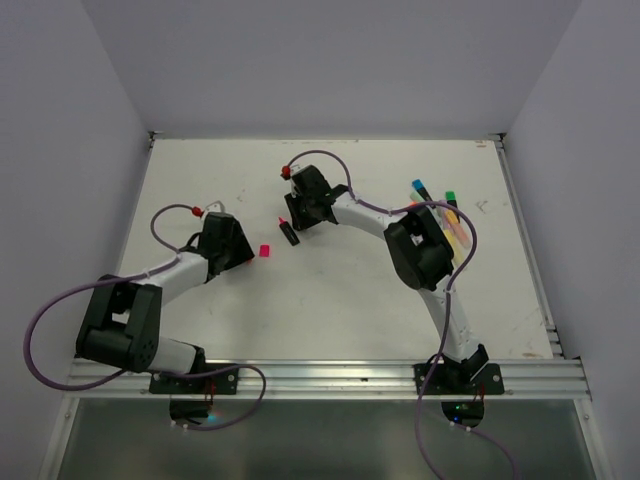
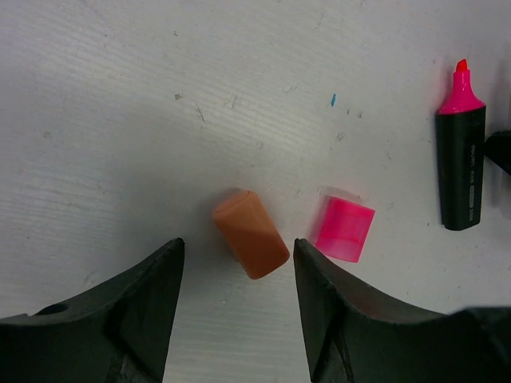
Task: Open the pen caps
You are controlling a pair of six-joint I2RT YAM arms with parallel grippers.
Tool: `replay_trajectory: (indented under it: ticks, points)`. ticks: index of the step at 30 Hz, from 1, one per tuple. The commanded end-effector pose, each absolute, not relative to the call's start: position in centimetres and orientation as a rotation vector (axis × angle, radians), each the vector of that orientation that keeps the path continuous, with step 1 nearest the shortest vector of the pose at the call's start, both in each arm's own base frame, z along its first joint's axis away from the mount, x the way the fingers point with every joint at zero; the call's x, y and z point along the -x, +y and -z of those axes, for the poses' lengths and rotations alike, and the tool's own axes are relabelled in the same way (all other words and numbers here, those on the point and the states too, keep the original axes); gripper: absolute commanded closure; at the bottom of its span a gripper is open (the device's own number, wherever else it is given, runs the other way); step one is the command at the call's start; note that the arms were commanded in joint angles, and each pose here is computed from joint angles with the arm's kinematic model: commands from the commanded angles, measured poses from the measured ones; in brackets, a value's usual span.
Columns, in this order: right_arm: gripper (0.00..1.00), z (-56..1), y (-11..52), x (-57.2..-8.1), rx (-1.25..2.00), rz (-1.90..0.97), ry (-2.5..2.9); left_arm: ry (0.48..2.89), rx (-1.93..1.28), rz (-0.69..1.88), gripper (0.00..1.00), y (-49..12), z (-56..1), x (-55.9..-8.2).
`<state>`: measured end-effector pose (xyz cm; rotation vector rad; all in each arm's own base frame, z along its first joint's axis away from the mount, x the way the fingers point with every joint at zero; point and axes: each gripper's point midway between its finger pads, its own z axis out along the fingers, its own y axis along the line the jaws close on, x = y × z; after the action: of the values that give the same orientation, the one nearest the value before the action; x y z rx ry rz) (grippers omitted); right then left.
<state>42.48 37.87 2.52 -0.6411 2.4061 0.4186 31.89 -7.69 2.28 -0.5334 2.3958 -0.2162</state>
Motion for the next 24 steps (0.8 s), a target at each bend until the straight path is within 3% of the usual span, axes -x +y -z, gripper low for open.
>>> replay_trajectory:
  ticks: [1, 17, 24]
  points:
    - [0.71, -3.5, 38.6, -42.4, 0.643, -0.465, 2.383, 2.355, 0.551, 0.223, 0.39, -7.2, -3.5, -31.8]
    - [0.51, -7.4, 37.1, -42.9, 0.603, -0.392, 2.32, 2.209, 0.495, 0.403, 0.33, -8.9, -10.1, -32.6]
    - [0.26, -14.0, 28.9, -41.9, 0.362, -0.149, 2.268, 2.104, 0.397, 0.578, 0.25, -10.8, -14.7, -31.5]
